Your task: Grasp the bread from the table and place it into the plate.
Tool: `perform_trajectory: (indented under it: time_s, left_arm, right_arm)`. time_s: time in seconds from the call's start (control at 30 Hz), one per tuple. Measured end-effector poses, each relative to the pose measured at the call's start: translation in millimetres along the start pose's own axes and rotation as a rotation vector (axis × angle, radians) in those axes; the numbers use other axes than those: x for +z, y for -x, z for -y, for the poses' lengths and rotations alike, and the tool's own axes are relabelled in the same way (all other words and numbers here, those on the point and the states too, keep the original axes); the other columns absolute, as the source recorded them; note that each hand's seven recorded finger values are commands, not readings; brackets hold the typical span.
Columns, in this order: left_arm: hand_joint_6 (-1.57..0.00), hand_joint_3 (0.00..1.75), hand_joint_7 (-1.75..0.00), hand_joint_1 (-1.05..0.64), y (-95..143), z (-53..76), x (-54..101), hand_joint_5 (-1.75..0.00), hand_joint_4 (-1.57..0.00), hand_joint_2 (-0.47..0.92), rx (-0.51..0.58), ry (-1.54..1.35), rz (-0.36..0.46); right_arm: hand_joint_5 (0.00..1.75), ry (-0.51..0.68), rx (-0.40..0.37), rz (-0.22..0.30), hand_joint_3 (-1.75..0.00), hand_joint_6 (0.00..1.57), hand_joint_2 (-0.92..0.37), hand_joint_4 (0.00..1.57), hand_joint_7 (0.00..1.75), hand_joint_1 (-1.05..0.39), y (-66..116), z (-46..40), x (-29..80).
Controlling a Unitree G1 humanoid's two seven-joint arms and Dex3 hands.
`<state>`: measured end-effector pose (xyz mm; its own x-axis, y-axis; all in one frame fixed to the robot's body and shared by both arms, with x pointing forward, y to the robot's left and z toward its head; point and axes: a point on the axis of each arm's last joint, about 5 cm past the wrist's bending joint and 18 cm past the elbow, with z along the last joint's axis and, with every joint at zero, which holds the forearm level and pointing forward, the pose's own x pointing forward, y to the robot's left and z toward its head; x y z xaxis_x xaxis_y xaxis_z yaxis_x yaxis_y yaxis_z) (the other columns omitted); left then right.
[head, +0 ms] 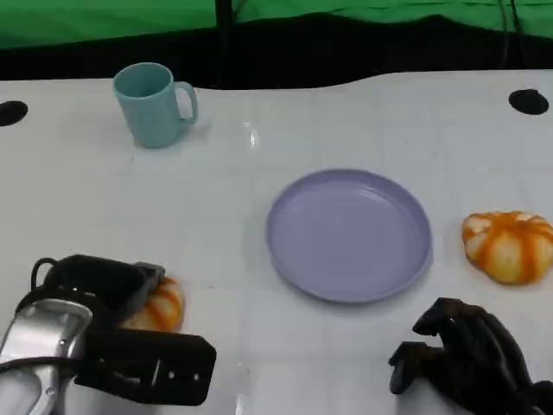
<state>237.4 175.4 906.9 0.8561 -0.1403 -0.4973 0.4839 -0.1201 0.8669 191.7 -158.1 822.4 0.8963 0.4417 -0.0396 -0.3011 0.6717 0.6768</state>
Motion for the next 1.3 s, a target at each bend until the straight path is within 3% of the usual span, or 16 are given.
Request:
perform_trajectory:
  time_s: [0.2, 0.23, 0.27, 0.33, 0.47, 0.5, 0.57, 0.63, 0.7, 0.77, 0.93, 1.0, 1.1, 1.2, 1.23, 1.3]
  left_arm:
    - [-0.31, 0.01, -0.04, -0.47, -13, 7.4, -5.0, -0.08, -0.44, 0.84, 0.003, 0.019, 0.001]
    - [-0.46, 0.02, -0.03, -0.39, -15, 8.9, -5.5, -0.54, -0.50, 0.88, 0.011, 0.027, 0.000]
    - [-0.51, 0.02, -0.02, -0.37, -17, 10.3, -6.0, -0.81, -0.46, 0.89, 0.021, 0.041, 0.006]
    - [-0.78, 0.16, -0.07, -0.33, -20, 13.0, -7.7, -1.35, -0.57, 0.92, 0.051, 0.061, 0.023]
    - [-1.04, 0.19, -0.14, -0.31, -26, 13.4, -11.6, -1.64, -0.58, 0.92, 0.091, 0.083, 0.040]
    - [-0.95, 0.37, -0.47, -0.32, -28, 13.5, -12.5, -1.70, -0.56, 0.92, 0.099, 0.087, 0.040]
    - [-0.64, 0.51, -1.21, -0.32, -31, 15.4, -14.2, -1.73, -0.57, 0.92, 0.124, 0.090, 0.041]
    - [-0.51, 0.66, -1.57, -0.31, -35, 17.4, -15.5, -1.74, -0.62, 0.87, 0.155, 0.096, 0.041]
    - [-0.48, 0.74, -1.65, -0.30, -37, 21.1, -16.9, -1.75, -0.63, 0.83, 0.189, 0.095, 0.048]
    - [-0.53, 0.82, -1.50, -0.31, -38, 25.3, -19.0, -1.75, -0.59, 0.80, 0.213, 0.101, 0.051]
    - [-0.44, 1.04, -1.72, -0.28, -39, 31.4, -20.0, -1.75, -0.68, 0.63, 0.260, 0.126, 0.050]
    - [-0.48, 1.09, -1.64, -0.27, -37, 37.9, -19.4, -1.75, -0.68, 0.59, 0.303, 0.144, 0.070]
    - [-0.64, 0.88, -1.26, -0.27, -35, 44.6, -17.9, -1.75, -0.69, 0.68, 0.387, 0.166, 0.086]
    - [-0.64, 0.83, -1.31, -0.26, -34, 48.1, -15.4, -1.75, -0.70, 0.68, 0.446, 0.191, 0.083]
    - [-0.53, 0.98, -1.56, -0.26, -34, 47.4, -13.4, -1.75, -0.70, 0.59, 0.464, 0.200, 0.087]
    - [-0.48, 1.08, -1.70, -0.25, -34, 45.0, -8.4, -1.75, -0.71, 0.51, 0.520, 0.250, 0.095]
  right_arm:
    - [0.71, -0.002, -0.001, -0.005, 0.00, 1.57, -0.70, 1.57, 0.34, -1.03, 0.7, -0.3, -1.0]
    - [0.70, -0.002, 0.000, -0.005, -0.01, 1.57, -0.71, 1.57, 0.34, -1.03, 0.6, -0.4, -1.0]
    - [0.70, -0.002, 0.000, -0.006, -0.01, 1.57, -0.71, 1.57, 0.34, -1.03, 0.6, -0.4, -1.0]
    - [0.71, -0.001, 0.001, -0.007, 0.00, 1.57, -0.70, 1.57, 0.34, -1.04, 0.4, -0.6, -1.1]
    - [0.71, 0.000, -0.001, -0.008, 0.00, 1.57, -0.71, 1.57, 0.33, -1.03, 0.1, -1.0, -1.2]
    - [0.71, 0.000, -0.001, -0.007, 0.00, 1.57, -0.71, 1.57, 0.33, -1.03, 0.1, -1.0, -1.1]
    - [0.70, 0.000, 0.000, -0.007, 0.00, 1.57, -0.71, 1.57, 0.33, -1.03, 0.0, -1.0, -1.1]
    - [0.70, 0.000, 0.001, -0.007, 0.00, 1.57, -0.71, 1.57, 0.33, -1.03, -0.1, -1.1, -1.1]
    - [0.71, 0.000, 0.001, -0.007, 0.00, 1.57, -0.70, 1.57, 0.34, -1.03, -0.3, -1.2, -1.1]
    - [0.70, 0.000, 0.000, -0.007, 0.00, 1.57, -0.70, 1.57, 0.33, -1.03, -0.2, -1.2, -1.0]
    - [0.70, -0.001, 0.001, -0.006, 0.00, 1.57, -0.70, 1.57, 0.33, -1.03, -0.4, -1.3, -1.0]
    - [0.71, -0.001, 0.001, -0.005, 0.00, 1.57, -0.71, 1.57, 0.35, -1.03, -0.3, -1.2, -0.9]
    - [0.70, -0.001, 0.001, -0.004, 0.00, 1.57, -0.71, 1.57, 0.34, -1.03, -0.5, -1.1, -0.8]
    - [0.70, 0.000, 0.003, -0.004, -0.01, 1.57, -0.71, 1.57, 0.35, -1.03, -1.0, -1.0, -0.6]
    - [0.71, 0.000, 0.003, -0.004, 0.00, 1.57, -0.70, 1.57, 0.36, -1.04, -1.1, -0.9, -0.7]
    - [0.71, -0.001, 0.003, -0.004, 0.00, 1.57, -0.70, 1.57, 0.36, -1.04, -1.2, -0.8, -0.8]
